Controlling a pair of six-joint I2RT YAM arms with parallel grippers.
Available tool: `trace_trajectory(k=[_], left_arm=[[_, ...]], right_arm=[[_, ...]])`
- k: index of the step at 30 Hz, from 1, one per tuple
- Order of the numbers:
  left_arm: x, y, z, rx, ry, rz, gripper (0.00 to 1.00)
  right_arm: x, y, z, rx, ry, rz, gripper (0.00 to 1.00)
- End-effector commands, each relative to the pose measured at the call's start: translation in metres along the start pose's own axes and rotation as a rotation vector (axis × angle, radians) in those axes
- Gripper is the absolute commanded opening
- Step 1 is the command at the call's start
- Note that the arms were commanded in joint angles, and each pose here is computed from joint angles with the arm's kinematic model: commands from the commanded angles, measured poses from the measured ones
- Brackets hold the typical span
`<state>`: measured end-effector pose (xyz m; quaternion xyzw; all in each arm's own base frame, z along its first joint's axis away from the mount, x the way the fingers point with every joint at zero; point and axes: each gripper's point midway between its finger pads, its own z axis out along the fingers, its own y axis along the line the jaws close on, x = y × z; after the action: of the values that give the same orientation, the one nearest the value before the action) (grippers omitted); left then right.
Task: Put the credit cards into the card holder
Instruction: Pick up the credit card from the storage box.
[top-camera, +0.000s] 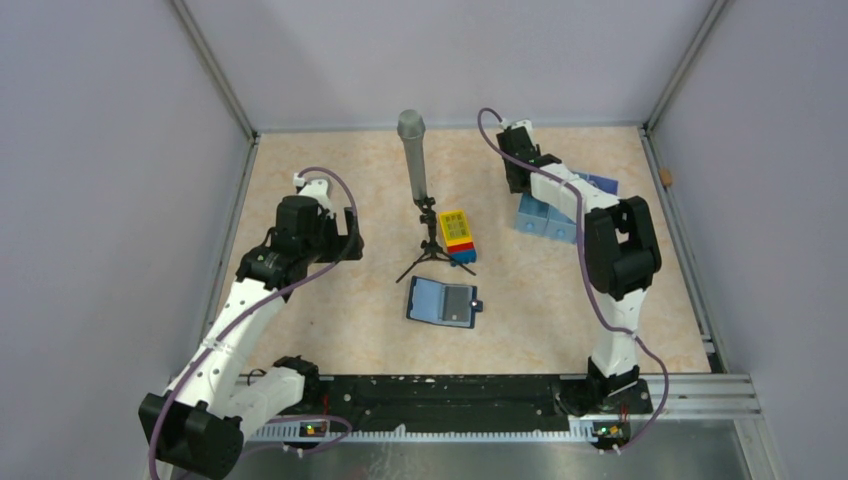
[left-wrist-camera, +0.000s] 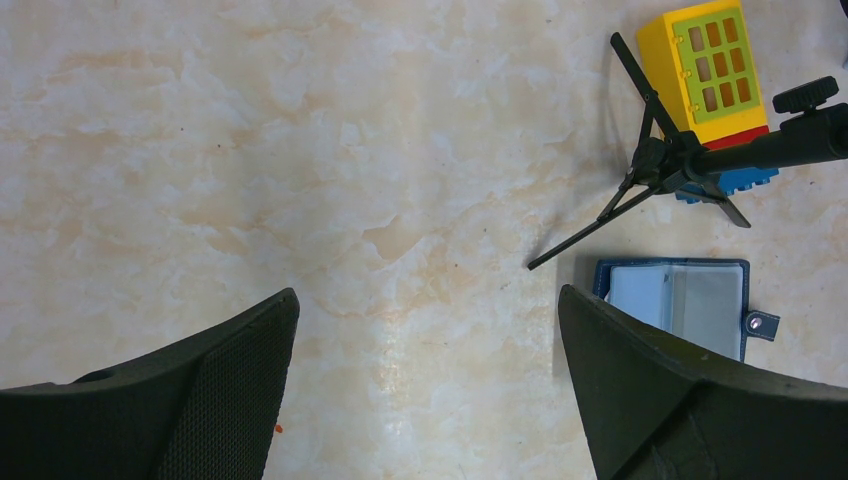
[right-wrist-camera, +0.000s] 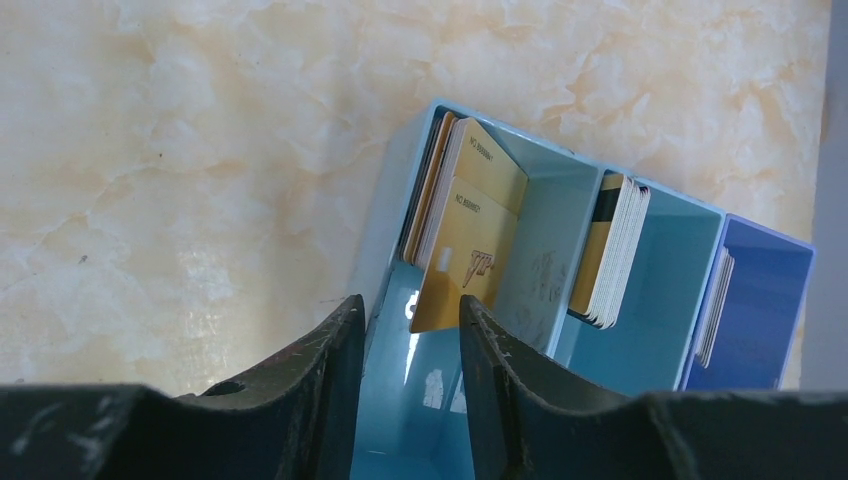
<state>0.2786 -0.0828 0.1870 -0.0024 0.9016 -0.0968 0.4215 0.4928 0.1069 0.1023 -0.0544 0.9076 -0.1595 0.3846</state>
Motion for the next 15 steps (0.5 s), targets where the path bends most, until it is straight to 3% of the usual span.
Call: trace_trajectory(k=[1, 15], left_arm=[[-0.007, 0.000, -0.002, 0.007, -0.038, 0.000, 0.99], [-0.006, -0.001, -0.002, 0.010, -0.036, -0.001, 0.99]], right_arm=[[-0.041, -0.018, -0.025, 0.029, -0.106, 0.063, 0.38], [-0.053, -0.022, -0.040, 0.007, -0.147, 0.101, 0.36]])
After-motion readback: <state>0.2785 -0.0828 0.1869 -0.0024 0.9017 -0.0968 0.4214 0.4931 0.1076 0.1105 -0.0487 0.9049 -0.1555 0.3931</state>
